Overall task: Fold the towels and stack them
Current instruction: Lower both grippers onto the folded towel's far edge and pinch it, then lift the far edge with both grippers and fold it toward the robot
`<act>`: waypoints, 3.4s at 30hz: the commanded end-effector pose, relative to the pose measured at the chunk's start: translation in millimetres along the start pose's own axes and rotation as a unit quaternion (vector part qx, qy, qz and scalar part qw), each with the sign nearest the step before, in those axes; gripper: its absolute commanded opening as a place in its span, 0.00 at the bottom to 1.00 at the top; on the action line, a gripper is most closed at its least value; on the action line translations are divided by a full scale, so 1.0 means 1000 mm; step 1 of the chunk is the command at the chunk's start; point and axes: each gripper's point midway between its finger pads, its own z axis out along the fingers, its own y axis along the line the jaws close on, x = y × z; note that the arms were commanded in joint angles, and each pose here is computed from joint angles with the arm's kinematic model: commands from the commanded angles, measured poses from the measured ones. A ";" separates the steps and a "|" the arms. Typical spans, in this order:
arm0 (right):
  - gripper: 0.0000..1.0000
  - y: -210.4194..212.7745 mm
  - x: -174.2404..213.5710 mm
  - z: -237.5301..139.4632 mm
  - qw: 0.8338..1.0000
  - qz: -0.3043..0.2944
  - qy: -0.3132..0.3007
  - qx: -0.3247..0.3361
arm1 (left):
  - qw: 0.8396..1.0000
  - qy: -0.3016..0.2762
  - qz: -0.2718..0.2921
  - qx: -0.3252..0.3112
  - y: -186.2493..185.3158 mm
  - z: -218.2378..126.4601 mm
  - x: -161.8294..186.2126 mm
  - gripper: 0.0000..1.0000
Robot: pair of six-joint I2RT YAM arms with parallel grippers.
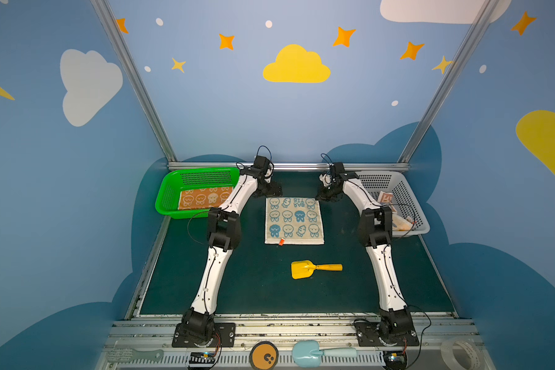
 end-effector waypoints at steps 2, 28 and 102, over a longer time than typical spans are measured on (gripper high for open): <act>0.00 -0.005 0.006 0.007 1.000 0.007 0.014 0.004 | 0.999 0.038 0.003 -0.005 0.009 0.012 0.018 0.96; 0.00 -0.001 0.002 0.000 1.000 0.003 0.007 -0.011 | 0.999 0.048 -0.004 0.003 0.027 0.041 0.022 0.33; 0.00 0.027 0.147 -0.101 0.992 0.075 0.102 0.015 | 0.997 -0.076 -0.023 0.024 0.006 -0.084 0.114 0.04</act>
